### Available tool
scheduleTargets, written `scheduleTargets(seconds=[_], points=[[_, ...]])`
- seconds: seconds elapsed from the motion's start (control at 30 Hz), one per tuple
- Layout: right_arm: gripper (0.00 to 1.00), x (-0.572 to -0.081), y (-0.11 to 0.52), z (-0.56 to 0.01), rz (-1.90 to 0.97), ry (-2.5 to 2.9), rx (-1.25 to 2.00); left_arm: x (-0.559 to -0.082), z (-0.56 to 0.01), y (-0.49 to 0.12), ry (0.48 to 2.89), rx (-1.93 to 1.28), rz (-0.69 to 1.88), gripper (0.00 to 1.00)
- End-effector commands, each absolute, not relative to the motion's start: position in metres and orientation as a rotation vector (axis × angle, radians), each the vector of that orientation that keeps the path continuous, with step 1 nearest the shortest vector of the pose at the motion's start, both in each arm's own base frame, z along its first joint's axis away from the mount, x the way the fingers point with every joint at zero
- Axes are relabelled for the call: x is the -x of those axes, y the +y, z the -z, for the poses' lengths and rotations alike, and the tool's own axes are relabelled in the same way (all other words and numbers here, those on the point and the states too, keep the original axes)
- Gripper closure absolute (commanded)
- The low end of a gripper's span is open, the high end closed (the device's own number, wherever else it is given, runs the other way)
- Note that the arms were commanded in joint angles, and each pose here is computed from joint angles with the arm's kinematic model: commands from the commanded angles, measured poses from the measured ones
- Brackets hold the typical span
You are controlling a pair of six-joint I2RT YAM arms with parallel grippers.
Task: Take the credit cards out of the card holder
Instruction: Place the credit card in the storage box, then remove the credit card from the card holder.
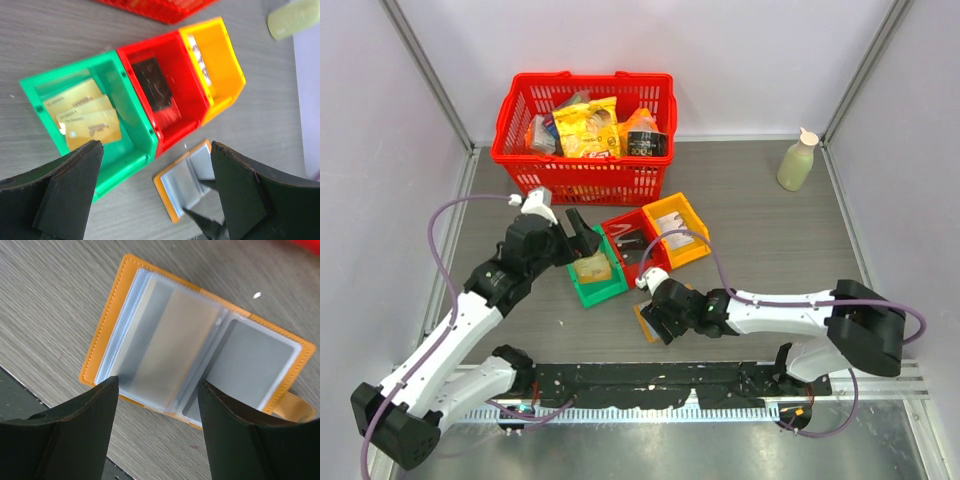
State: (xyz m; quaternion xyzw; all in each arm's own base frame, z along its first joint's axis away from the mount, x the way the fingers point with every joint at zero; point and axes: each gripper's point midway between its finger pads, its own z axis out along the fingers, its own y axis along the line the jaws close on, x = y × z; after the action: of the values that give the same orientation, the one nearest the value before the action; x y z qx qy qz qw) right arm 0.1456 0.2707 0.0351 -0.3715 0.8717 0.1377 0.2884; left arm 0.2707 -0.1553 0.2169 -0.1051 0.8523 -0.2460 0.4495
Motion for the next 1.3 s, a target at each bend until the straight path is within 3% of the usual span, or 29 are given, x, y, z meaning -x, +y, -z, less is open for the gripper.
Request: scheduleTargets(seconds=[0.0,0.17,0.37,0.5,0.63,0.77,1.27], points=[[0.31,-0.155,0.285,-0.039,-0.36,2.295,0.951,-0.242,-0.206,-0.182,2.151,0.152,0.735,0.08],[0.35,-0.156,0.282,-0.025,-0.316,2.328,0.935,-0.221,-0.191,-0.212,2.175,0.069,0.81,0.08],[0.59,-0.162,0.274,-0.02,-0.248,2.353,0.862,-0.21,-0.169,-0.236,2.22,0.048,0.863,0.08],[0.69,-0.166,0.264,-0.017,-0.26,2.392,0.783,-0.205,-0.16,-0.25,2.239,0.034,0.897,0.09],[0.88,-0.17,0.257,-0.012,-0.396,2.458,0.674,-0.203,-0.149,-0.26,2.247,0.061,0.933,0.1],[0.99,-0.165,0.257,-0.014,-0.596,2.499,0.612,-0.207,-0.137,-0.267,2.268,0.083,0.939,0.14],[0.99,-0.167,0.249,-0.007,-0.845,2.531,0.483,-0.221,-0.096,-0.324,2.406,-0.026,0.885,0.16]])
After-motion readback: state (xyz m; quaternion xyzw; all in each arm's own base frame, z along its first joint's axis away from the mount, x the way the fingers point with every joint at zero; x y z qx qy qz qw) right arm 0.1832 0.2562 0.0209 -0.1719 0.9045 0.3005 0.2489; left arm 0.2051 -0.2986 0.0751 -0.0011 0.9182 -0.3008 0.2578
